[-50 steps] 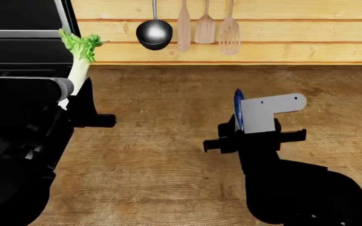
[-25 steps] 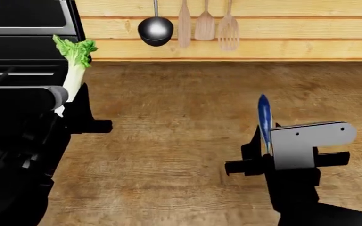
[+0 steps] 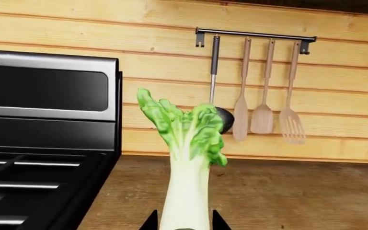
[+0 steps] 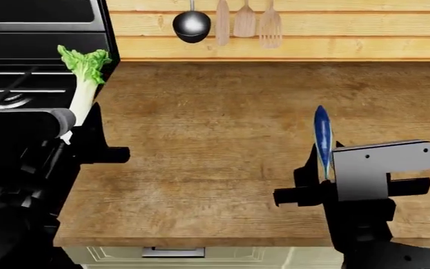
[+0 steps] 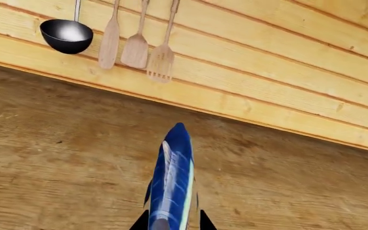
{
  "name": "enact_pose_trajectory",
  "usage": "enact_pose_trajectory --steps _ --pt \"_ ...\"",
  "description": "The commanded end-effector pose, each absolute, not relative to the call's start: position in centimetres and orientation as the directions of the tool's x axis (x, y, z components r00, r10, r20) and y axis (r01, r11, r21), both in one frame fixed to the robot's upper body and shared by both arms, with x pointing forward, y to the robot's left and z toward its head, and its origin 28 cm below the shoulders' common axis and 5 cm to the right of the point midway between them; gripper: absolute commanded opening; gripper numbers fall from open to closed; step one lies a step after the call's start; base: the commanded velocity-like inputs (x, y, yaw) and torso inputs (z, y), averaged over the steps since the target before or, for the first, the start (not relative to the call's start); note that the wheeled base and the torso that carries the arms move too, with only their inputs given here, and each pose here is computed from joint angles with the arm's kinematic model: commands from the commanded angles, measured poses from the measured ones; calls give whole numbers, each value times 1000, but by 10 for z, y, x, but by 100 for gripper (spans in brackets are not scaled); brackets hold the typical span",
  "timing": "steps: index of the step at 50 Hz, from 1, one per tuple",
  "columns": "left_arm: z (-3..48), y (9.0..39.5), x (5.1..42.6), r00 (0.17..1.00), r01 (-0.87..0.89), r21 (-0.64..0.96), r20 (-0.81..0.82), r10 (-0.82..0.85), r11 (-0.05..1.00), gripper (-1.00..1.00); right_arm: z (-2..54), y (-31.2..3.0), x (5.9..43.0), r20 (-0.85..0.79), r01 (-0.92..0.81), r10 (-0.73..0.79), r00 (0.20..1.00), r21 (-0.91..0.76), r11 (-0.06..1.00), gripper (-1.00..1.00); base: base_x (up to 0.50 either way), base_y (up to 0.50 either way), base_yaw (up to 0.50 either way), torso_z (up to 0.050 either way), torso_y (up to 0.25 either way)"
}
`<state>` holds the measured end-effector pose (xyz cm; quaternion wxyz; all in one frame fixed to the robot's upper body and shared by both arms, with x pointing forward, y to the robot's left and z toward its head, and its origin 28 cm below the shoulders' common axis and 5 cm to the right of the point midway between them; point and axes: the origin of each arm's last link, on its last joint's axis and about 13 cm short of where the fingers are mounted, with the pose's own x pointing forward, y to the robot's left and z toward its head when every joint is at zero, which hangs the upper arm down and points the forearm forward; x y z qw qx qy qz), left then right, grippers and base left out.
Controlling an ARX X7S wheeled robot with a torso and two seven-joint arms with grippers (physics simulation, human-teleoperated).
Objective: Place both pans onto different burners. Then place the celery and the fish on different pans.
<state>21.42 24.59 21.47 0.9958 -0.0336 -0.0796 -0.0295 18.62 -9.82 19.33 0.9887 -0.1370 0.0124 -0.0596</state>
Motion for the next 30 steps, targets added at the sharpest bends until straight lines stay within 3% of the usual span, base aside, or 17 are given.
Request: enact_pose_trajectory --steps 1,30 --pt "220 249 213 978 110 -44 185 -100 993 -100 204 -101 188 17 117 -117 993 -260 959 -100 0 500 0 0 0" --pt "243 255 203 976 46 83 207 -62 995 -100 221 -98 184 38 93 -85 996 -268 959 -100 0 500 0 0 0"
